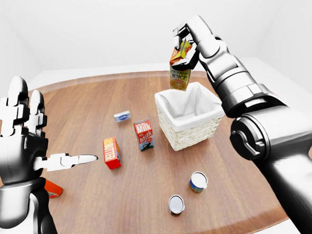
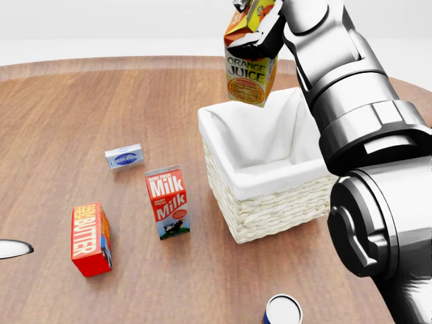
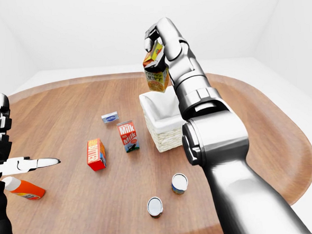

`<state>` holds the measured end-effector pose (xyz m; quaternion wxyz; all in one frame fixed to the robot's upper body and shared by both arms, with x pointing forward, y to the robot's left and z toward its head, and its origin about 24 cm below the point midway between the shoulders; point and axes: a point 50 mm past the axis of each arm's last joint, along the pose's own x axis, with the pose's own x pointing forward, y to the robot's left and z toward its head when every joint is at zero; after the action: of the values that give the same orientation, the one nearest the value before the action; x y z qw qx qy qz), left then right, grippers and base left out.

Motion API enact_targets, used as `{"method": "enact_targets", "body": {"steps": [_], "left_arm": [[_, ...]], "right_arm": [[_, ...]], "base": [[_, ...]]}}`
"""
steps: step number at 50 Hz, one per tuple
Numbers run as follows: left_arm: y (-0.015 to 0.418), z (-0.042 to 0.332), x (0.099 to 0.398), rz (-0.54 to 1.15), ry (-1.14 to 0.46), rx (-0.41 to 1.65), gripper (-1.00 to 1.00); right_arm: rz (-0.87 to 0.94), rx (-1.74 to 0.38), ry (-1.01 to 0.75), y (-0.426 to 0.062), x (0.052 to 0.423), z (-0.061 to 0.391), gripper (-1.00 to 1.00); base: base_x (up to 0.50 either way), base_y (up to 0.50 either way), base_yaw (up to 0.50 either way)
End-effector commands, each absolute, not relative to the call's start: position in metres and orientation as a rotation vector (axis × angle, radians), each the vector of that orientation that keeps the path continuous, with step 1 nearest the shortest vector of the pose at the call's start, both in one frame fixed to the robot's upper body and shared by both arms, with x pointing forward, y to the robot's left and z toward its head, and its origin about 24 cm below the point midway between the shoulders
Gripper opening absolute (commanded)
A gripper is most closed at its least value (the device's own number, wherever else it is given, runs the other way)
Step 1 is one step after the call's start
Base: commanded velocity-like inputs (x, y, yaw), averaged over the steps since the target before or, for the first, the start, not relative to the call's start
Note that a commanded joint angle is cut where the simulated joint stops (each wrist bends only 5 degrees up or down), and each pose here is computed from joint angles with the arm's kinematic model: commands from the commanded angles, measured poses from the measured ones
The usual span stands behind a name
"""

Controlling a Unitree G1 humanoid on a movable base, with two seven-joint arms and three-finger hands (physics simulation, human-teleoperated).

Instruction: Pick up the orange juice, and put it in the basket.

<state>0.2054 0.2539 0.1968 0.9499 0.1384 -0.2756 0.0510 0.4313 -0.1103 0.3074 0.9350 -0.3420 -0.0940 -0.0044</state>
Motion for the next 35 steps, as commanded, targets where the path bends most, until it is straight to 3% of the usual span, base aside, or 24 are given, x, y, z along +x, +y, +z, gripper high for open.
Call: {"method": "enact_targets", "body": {"steps": [1,35], "left_arm": [[0.261,0.177,0.217,0.132,-0.463,0.261,1.0],[0.261,0.177,0.217,0.133,-0.463,0.261,1.0]], "right_arm": [[-0.021,-0.726,-0.132,-0.114,0.434,0.288,-1.0],[-0.029,-0.706,-0.089,-0.118,0.436,0.268,-1.0]], "base": [[0.0,0.0,0.0],[0.0,0.0,0.0]]}}
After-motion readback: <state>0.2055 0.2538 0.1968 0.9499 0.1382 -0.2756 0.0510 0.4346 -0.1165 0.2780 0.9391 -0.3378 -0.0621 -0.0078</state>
